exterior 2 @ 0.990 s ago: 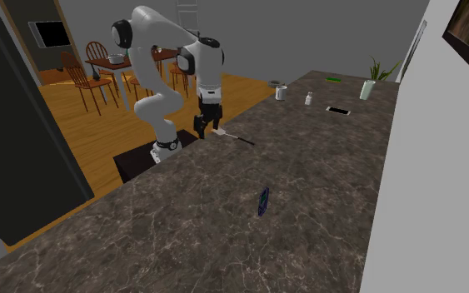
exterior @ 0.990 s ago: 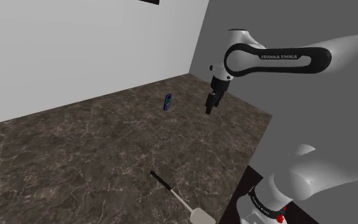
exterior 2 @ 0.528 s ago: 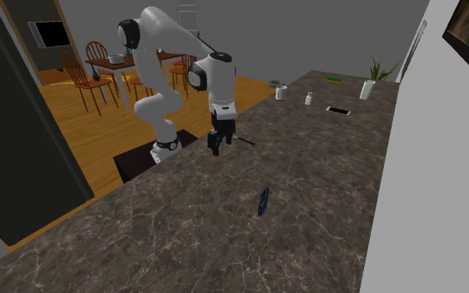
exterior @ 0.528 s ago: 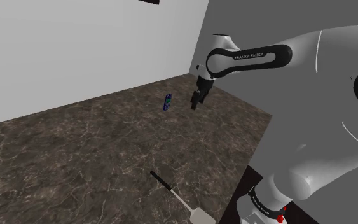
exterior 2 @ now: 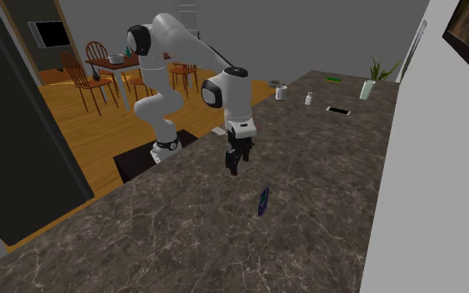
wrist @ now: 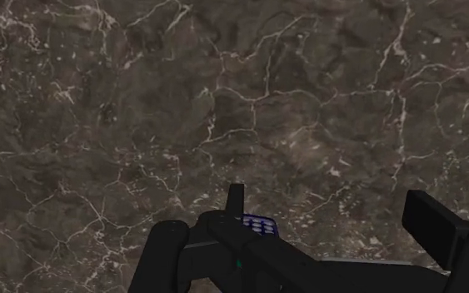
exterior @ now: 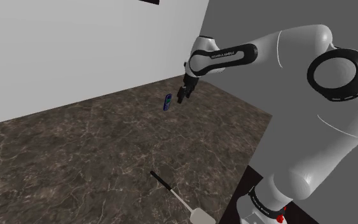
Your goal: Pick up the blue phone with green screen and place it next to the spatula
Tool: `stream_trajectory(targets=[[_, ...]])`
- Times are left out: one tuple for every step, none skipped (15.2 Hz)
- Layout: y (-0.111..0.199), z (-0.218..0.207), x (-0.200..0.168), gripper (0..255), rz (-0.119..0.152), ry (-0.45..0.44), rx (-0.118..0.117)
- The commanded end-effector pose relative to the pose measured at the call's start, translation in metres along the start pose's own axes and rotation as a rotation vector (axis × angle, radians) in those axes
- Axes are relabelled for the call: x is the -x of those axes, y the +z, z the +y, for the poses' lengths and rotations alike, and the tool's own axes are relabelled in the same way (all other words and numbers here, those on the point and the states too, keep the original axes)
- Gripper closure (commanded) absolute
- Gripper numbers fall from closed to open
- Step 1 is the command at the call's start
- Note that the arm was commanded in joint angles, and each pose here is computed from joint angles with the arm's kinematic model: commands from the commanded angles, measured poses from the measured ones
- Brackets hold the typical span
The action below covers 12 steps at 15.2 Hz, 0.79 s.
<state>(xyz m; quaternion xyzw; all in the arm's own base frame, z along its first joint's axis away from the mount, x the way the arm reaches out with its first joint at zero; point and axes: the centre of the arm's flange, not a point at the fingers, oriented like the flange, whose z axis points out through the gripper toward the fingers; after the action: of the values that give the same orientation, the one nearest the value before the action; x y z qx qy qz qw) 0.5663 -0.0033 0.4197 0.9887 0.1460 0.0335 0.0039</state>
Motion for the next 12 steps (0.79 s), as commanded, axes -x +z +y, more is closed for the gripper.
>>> stream_trajectory(targets=[[0.009, 0.007, -0.021, 0, 0.020, -0.006, 0.001], [0.013, 0.011, -0.031, 0, 0.030, -0.009, 0.002], [0.017, 0.015, -0.042, 0, 0.040, -0.012, 0.002], [0.021, 0.019, -0.052, 0, 0.049, -0.015, 0.003], [0.024, 0.023, -0.063, 0, 0.059, -0.018, 0.003], [0.028, 0.027, -0.074, 0, 0.069, -0.021, 0.003], [0.031, 0.031, -0.084, 0, 0.078, -0.024, 0.004], [0.033, 0.033, -0.092, 0, 0.085, -0.027, 0.004], [0.039, 0.033, -0.092, 0, 0.085, -0.027, 0.004], [0.044, 0.033, -0.093, 0, 0.085, -0.027, 0.004], [0.049, 0.033, -0.093, 0, 0.085, -0.027, 0.004], [0.055, 0.033, -0.094, 0, 0.085, -0.027, 0.004]])
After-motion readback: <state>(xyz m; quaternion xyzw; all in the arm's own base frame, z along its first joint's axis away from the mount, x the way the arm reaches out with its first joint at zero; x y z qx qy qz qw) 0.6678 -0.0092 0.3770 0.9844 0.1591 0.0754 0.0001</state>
